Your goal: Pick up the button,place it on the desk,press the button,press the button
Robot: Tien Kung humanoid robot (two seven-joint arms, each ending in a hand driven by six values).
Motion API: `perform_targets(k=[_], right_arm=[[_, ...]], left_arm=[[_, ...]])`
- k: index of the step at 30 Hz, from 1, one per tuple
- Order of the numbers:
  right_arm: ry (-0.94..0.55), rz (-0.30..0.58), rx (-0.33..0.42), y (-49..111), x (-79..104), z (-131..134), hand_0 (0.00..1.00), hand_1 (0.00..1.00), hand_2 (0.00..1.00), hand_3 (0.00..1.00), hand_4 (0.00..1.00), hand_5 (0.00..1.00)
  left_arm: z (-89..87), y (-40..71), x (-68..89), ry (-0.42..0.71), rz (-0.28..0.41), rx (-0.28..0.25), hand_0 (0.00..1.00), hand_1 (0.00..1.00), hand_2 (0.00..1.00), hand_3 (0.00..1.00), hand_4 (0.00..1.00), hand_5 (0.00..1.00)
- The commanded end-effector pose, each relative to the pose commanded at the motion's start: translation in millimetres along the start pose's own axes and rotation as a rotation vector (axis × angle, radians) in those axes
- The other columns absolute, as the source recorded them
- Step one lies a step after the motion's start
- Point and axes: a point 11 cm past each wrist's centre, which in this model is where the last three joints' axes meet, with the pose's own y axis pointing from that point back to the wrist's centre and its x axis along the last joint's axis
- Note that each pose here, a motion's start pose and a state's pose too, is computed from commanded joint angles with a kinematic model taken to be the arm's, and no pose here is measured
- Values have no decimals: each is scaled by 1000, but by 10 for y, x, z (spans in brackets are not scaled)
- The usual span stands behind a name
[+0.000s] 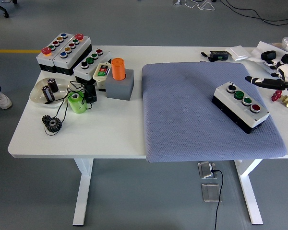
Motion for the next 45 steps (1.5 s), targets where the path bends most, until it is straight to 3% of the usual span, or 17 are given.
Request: perform_targets(k=[9,20,23,34,35,40,41,45], right_arm=[[122,-8,0,-27,-230,-124,998,977,998,998,946,352],[152,-48,-76,-233,-581,-76,998,980,998,998,959,342],[188,-34,-113,-293,-602,-20,998,976,998,998,961,338],[306,-22,-126,-413,-692,-108,998,966,998,998,965,336],[311,-22,-129,-421,-694,-106,974,907,944,982,967,332],[348,-21,-160,-479,-713,-60,974,907,944,982,967,332],[351,-19,-163,-485,-715,-54,782,685,744,909,973,331],[370,-11,-177,-509,-722,-22,782,685,744,909,973,331]], left_arm=[[-10,-2,10,-1,0,-1,660,704,721,519,331,961],[-10,0,1,-9,-1,0,661,705,721,518,329,957],[-15,-1,4,-15,-1,1,661,705,721,519,331,958],[-35,-6,27,-21,3,4,661,705,721,519,335,963],[-37,-6,27,-21,3,4,662,705,721,520,335,963],[-44,-7,30,-21,3,4,662,705,721,520,335,963],[-44,-7,31,-21,3,4,663,706,721,520,335,962],[-39,-7,30,-22,2,3,663,706,721,520,335,962]])
